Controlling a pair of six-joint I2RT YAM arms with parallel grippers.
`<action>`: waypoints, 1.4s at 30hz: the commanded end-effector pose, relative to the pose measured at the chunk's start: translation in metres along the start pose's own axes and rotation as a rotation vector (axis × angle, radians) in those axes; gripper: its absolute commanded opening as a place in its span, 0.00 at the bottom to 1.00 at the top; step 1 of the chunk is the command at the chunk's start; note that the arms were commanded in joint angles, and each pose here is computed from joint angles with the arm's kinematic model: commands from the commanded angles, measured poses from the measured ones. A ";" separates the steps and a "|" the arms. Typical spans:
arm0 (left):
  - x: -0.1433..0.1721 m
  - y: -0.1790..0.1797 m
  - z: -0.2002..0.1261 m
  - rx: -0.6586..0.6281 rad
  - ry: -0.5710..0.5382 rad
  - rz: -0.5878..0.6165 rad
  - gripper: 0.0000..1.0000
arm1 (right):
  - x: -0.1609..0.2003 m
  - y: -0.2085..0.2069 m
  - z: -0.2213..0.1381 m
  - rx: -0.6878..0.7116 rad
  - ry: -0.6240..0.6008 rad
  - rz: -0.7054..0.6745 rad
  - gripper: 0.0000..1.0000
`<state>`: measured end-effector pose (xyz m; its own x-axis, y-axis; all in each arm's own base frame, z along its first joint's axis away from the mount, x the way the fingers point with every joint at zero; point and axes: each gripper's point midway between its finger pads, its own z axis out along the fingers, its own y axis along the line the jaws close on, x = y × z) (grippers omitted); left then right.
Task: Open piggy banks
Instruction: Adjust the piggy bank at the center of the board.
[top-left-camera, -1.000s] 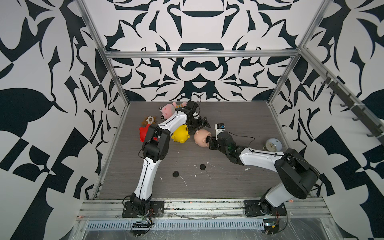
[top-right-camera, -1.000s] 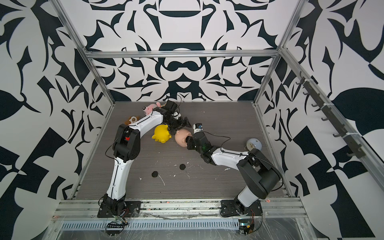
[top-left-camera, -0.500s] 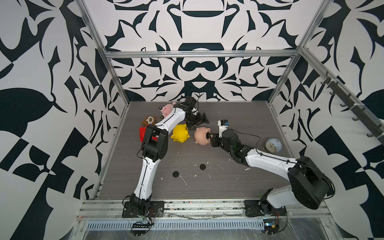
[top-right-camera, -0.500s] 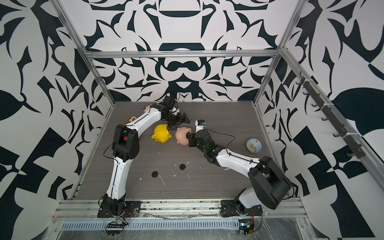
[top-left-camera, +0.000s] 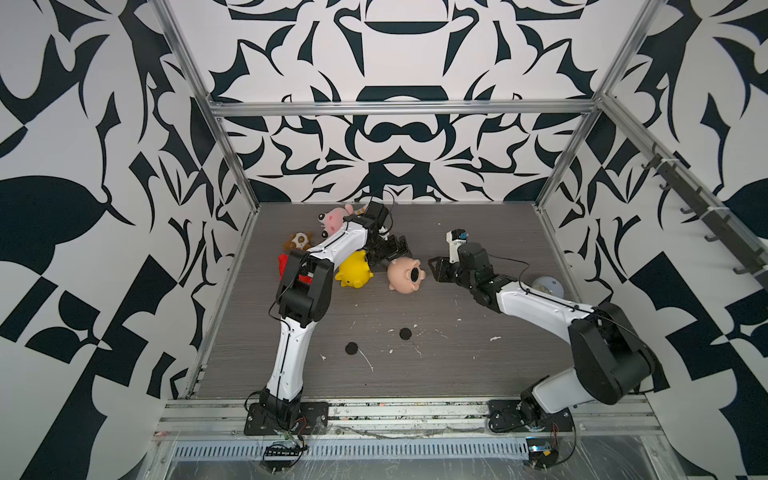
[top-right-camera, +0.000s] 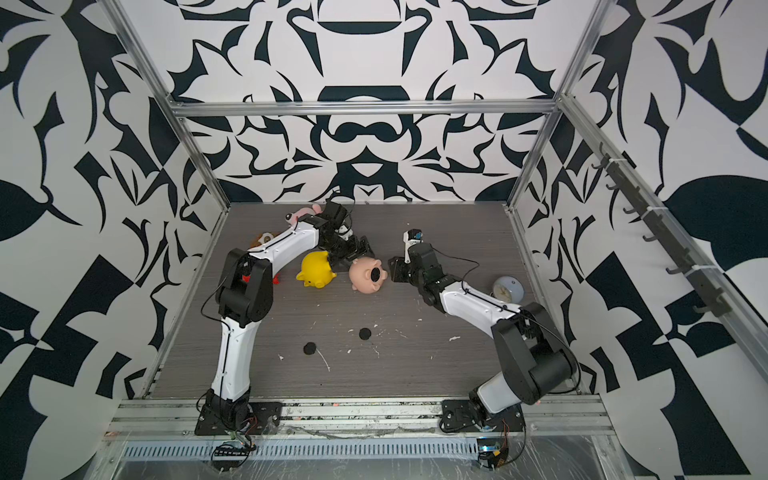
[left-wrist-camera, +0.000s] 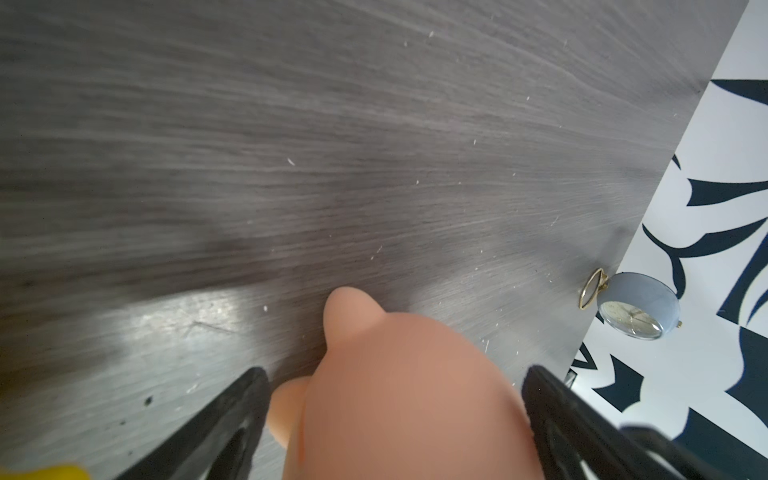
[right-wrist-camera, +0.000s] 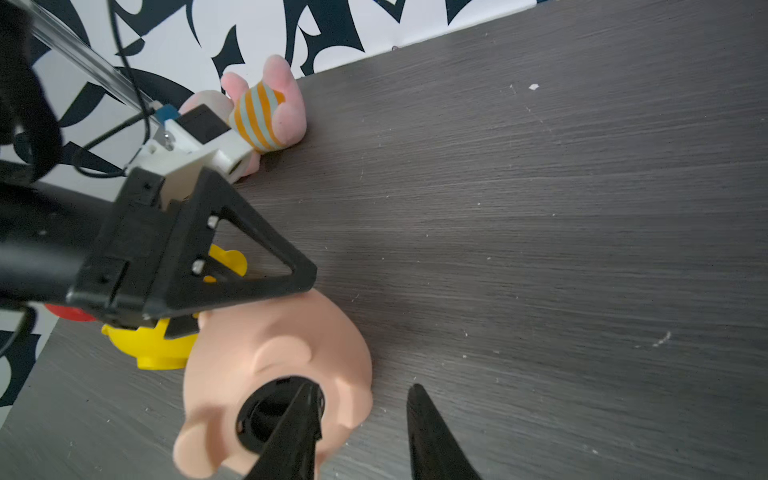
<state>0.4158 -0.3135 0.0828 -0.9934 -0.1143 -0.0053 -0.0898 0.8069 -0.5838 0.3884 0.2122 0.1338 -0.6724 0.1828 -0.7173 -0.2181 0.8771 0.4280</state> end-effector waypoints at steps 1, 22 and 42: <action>0.000 -0.019 0.002 0.053 0.006 0.013 0.99 | -0.013 0.005 0.006 -0.031 0.000 -0.027 0.37; -0.010 -0.034 -0.010 0.070 -0.042 0.050 0.99 | 0.016 0.006 -0.050 -0.055 0.071 -0.163 0.34; 0.065 -0.033 -0.049 -0.009 0.025 -0.346 0.99 | 0.042 0.034 -0.052 -0.106 0.136 -0.400 0.33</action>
<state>0.3505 -0.3156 0.1265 -0.9313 -0.3187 0.1762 -0.3632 0.7779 -0.5127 0.3059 0.2205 0.1303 -0.6702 -0.2188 -0.7092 -0.5131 0.8270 0.2297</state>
